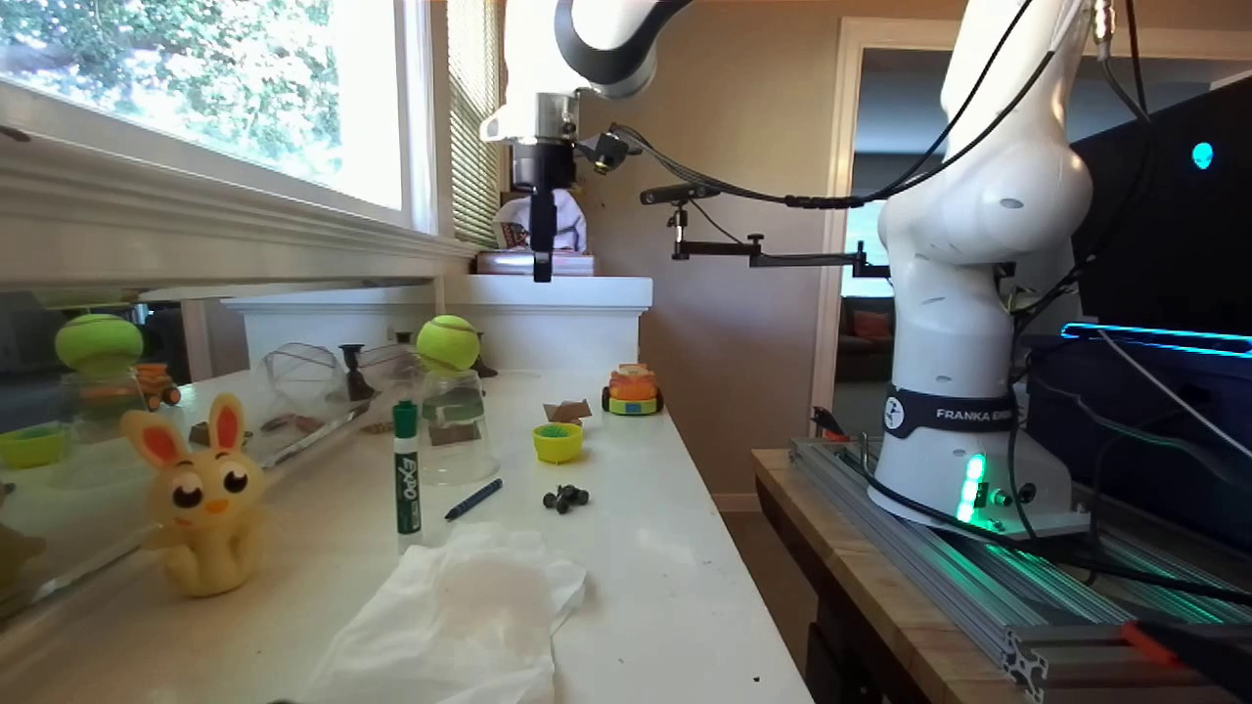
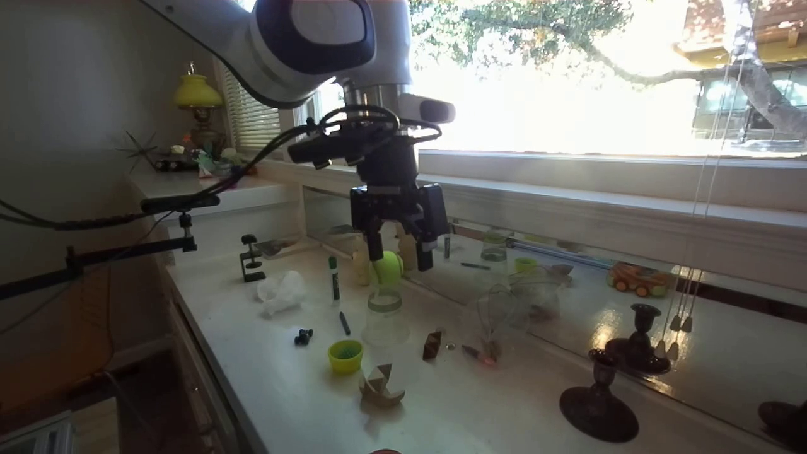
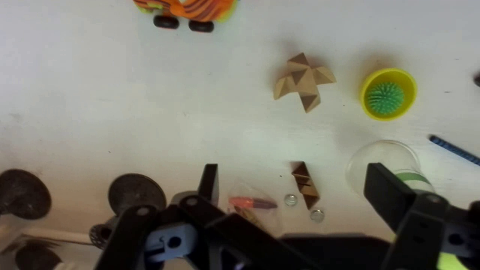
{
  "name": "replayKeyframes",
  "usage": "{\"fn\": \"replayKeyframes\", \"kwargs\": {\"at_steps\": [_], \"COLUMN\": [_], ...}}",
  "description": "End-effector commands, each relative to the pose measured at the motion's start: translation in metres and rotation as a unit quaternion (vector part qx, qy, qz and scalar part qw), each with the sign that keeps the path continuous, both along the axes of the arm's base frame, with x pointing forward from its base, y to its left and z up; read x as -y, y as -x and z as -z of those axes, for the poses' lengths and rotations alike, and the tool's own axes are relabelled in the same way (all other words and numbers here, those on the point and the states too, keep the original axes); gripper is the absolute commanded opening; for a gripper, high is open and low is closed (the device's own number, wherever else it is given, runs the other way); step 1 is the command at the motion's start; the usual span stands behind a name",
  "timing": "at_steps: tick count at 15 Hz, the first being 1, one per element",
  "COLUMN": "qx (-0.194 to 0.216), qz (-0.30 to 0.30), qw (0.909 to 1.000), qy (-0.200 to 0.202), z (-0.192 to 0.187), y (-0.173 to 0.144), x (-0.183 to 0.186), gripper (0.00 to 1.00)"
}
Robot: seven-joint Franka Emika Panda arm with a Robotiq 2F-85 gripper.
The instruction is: Wipe the window with the paper towel
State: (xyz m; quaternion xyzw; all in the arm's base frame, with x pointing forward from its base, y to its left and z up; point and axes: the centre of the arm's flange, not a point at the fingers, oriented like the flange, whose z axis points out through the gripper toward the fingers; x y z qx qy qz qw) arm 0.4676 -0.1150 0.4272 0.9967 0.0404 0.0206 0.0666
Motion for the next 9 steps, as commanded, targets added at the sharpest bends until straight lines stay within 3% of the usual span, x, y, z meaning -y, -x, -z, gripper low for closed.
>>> {"fn": "replayKeyframes", "kwargs": {"at_steps": [1,6,9], "qx": [0.013,-0.023,-0.021], "qz": [-0.052,-0.102,-0.102], "qw": [0.9978,0.9922,0.9933], "qy": [-0.039,-0.068,-0.051], "z": [0.007,0.022,0.026], "y": [-0.014,-0.024,-0.019], "x": [-0.034,-0.086,-0.091], "gripper": [1.0,1.0,1.0]}}
